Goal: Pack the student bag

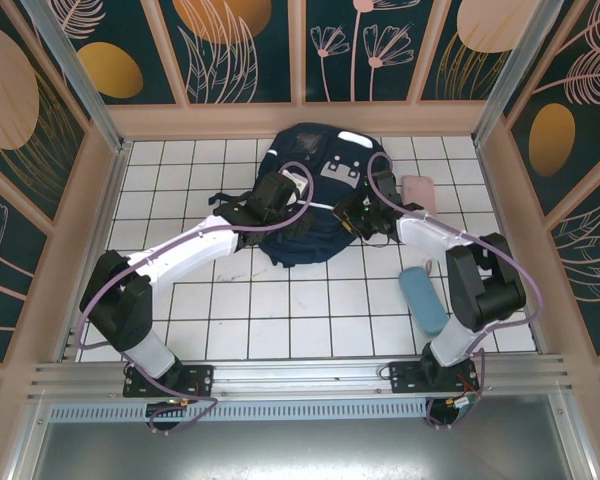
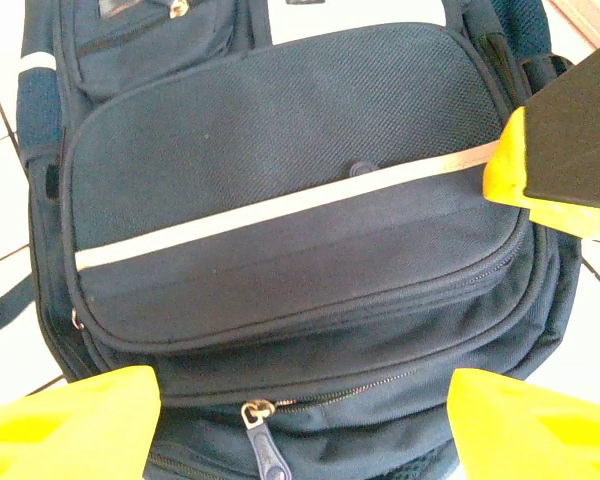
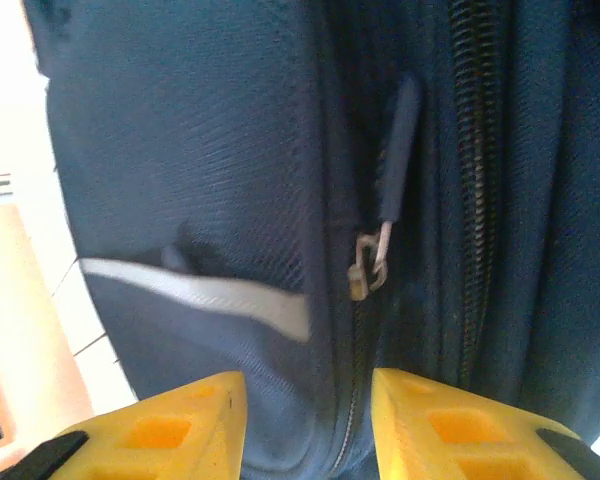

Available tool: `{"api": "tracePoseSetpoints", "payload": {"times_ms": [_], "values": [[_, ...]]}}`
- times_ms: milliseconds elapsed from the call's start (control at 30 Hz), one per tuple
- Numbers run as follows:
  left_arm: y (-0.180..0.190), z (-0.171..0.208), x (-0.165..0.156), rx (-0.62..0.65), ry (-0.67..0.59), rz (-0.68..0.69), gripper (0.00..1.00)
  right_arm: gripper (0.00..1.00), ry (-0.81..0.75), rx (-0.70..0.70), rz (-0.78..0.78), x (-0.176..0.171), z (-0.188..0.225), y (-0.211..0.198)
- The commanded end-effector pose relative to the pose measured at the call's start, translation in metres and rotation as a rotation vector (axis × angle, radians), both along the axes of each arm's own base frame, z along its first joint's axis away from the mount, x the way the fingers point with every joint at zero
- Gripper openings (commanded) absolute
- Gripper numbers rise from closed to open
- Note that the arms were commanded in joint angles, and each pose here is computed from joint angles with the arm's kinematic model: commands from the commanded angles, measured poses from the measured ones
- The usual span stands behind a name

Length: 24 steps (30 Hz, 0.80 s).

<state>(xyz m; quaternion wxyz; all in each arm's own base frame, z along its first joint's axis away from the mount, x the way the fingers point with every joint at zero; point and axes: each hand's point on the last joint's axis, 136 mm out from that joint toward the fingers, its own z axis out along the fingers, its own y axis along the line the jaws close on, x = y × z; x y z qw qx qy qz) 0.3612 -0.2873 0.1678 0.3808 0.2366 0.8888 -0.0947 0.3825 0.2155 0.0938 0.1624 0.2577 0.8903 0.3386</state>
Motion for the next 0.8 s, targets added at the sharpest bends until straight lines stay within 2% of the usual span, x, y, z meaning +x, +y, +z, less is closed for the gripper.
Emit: {"api": "tracePoseSetpoints", "payload": {"times_ms": [0,133,333,433,567,767], "values": [[0.007,-0.005,-0.004,-0.04,0.035,0.052,0.76,0.38,0.04,-0.041,-0.01,0.0,-0.005,0.001],[0.021,-0.02,-0.011,-0.061,0.091,0.109,0.75,0.35,0.046,-0.039,-0.017,0.002,-0.01,0.002],[0.027,-0.05,-0.029,-0.196,0.249,0.146,0.61,0.08,0.045,-0.046,-0.009,0.006,-0.014,0.004],[0.03,-0.059,-0.028,-0.234,0.286,0.161,0.56,0.0,0.033,-0.048,-0.005,0.007,-0.011,0.004],[0.028,-0.063,-0.016,-0.267,0.316,0.158,0.48,0.0,0.011,-0.047,-0.004,0.007,-0.004,0.003],[0.029,-0.081,-0.001,-0.225,0.35,0.187,0.43,0.0,-0.015,-0.047,-0.006,0.006,0.005,0.0]]}}
